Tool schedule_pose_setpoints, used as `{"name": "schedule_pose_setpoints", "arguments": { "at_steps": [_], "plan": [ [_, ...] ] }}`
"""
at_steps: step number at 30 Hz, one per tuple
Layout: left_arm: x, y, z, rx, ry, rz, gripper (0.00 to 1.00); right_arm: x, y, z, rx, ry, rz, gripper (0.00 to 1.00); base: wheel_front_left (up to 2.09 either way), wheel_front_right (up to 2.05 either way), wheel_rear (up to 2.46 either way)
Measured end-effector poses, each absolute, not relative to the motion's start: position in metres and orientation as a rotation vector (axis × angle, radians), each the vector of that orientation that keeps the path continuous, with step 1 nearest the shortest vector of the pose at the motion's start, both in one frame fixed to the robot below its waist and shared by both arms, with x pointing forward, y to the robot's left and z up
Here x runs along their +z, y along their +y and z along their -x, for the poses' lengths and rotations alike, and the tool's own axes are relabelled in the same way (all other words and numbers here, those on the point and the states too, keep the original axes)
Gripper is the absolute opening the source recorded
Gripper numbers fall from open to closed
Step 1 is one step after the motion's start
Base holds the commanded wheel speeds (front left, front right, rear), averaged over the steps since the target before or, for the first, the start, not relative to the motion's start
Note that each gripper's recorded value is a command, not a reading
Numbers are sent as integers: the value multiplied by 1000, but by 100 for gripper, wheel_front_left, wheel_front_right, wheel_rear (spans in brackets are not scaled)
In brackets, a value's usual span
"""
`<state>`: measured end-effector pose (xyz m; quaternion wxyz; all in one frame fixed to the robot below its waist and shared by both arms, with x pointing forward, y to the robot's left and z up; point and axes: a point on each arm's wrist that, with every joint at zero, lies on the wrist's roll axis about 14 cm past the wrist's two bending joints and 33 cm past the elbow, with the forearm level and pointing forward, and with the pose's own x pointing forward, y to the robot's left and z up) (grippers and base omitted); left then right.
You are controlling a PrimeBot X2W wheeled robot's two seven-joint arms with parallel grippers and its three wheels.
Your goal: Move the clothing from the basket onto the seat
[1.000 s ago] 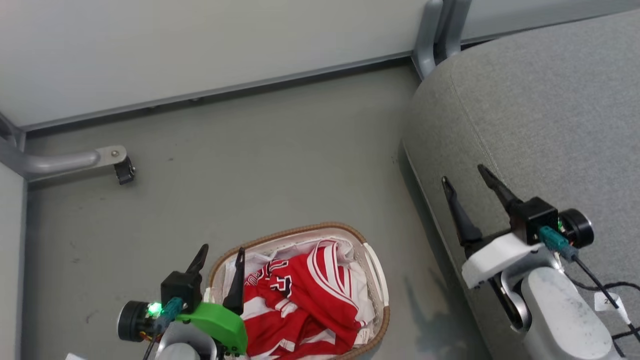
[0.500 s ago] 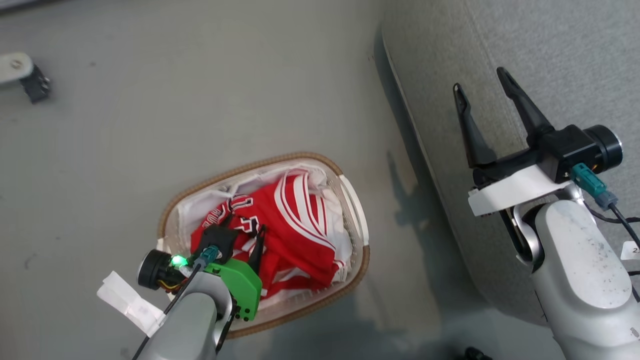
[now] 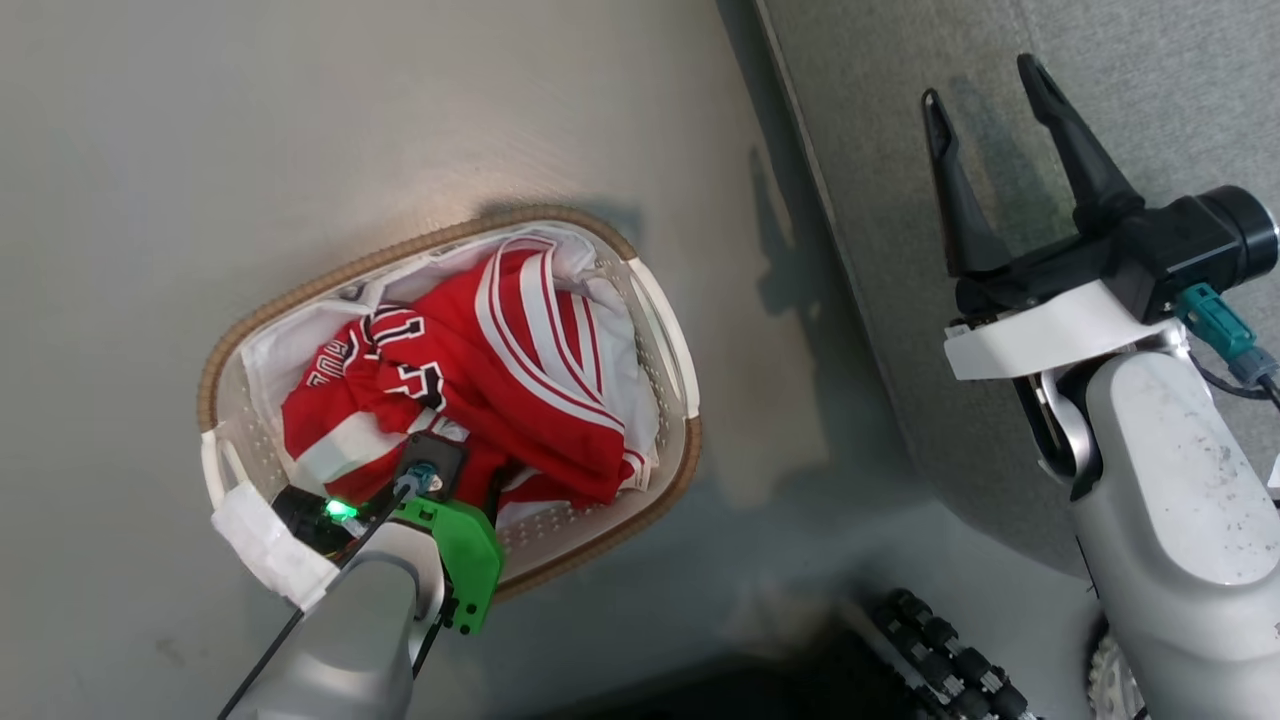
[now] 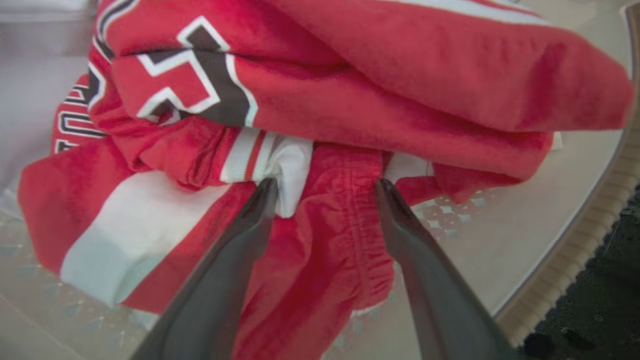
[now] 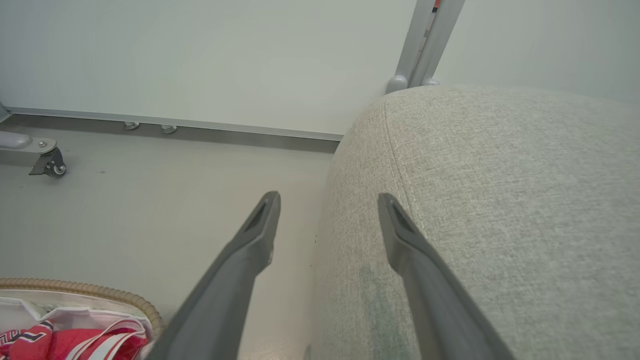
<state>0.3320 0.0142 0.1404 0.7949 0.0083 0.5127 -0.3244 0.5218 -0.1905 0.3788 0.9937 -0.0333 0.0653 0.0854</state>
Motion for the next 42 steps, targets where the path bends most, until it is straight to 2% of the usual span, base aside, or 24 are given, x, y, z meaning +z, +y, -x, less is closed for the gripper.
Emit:
{"name": "schedule_pose_setpoints", "arguments": {
  "at_steps": [10, 11, 12, 20, 28, 33, 37, 42],
  "plan": [
    [105, 9, -320, -752, 1225, -135, 100, 361, -195, -532, 169, 143, 88, 100, 0, 0, 0],
    [104, 8, -320, -755, 1226, -134, 44, 361, -196, -532, 168, 141, 89, 100, 0, 0, 0],
    [104, 6, -321, -754, 1223, -134, 0, 362, -196, -532, 167, 138, 90, 100, 0, 0, 0],
    [124, 4, -341, -681, 1120, -63, 0, 385, -185, -531, 183, 93, 71, 100, 0, 0, 0],
    [169, 4, -348, -637, 999, -5, 0, 410, -164, -507, 215, 82, 14, 100, 0, 0, 0],
    [220, -13, -373, -653, 822, 33, 0, 424, -159, -487, 214, 79, -12, 100, 0, 0, 0],
    [250, -7, -372, -628, 747, 36, 0, 434, -152, -469, 225, 78, -25, 100, 0, 0, 0],
    [305, -5, -394, -587, 567, 57, 0, 448, -141, -449, 249, 63, -37, 100, 0, 0, 0]
  ]
}}
